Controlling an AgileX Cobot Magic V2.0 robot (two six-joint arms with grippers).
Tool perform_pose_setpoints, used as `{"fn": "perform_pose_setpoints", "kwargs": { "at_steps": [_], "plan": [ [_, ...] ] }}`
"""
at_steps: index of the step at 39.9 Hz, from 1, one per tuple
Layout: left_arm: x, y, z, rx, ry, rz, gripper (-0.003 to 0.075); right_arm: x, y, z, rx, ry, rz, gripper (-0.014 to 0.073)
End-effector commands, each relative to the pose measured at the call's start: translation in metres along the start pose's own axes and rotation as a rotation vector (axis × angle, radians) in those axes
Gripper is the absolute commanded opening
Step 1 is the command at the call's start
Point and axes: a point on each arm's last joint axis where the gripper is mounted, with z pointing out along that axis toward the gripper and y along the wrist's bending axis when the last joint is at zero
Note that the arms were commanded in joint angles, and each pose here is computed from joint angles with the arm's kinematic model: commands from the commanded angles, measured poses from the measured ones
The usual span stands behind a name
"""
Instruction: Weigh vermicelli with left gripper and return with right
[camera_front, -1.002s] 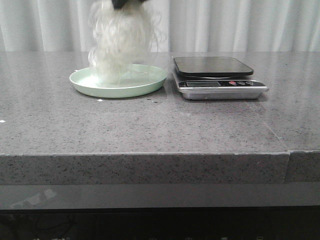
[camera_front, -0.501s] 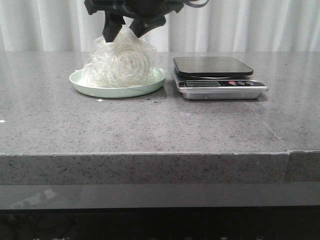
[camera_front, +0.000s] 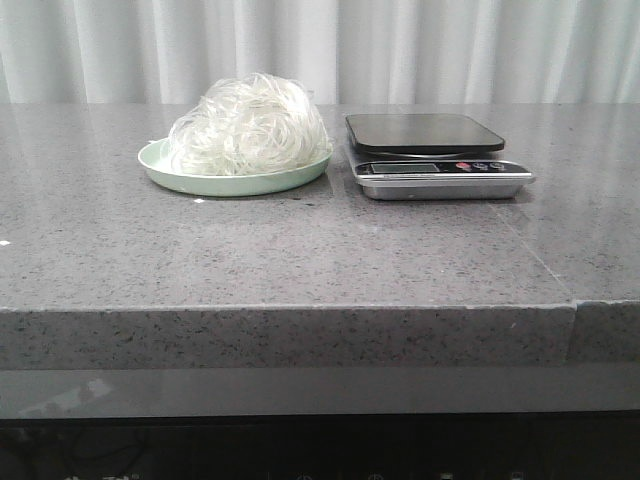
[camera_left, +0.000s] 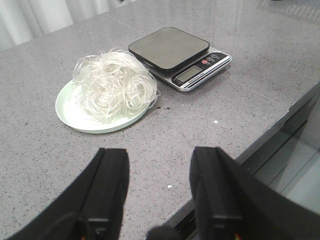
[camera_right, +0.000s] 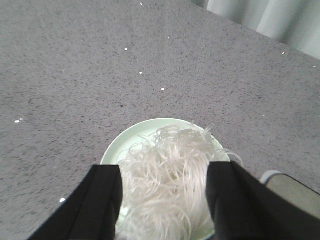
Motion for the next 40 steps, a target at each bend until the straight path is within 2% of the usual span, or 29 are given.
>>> {"fn": "perform_pose_setpoints", "kwargs": {
  "at_steps": [1,7,22,32,40],
  "plan": [
    [-0.014,0.000,-0.004,0.007,-0.106,-0.011,0.0388,-0.024,0.001,-0.060,0.006,-0.133,0.014,0.0496],
    [-0.014,0.000,-0.004,0.007,-0.106,-0.011,0.0388,-0.007,0.002,-0.103,0.006,-0.170,0.023,0.0496],
    [-0.014,0.000,-0.004,0.007,-0.106,-0.011,0.0388,0.082,0.004,-0.189,0.022,-0.159,0.004,0.0496],
    [-0.014,0.000,-0.004,0.007,-0.106,-0.011,0.0388,0.128,0.005,-0.218,0.022,-0.149,0.003,0.0496],
    [-0.014,0.000,-0.004,0.007,-0.106,-0.011,0.0388,0.145,0.005,-0.227,0.034,-0.101,-0.011,0.0496]
  ]
}}
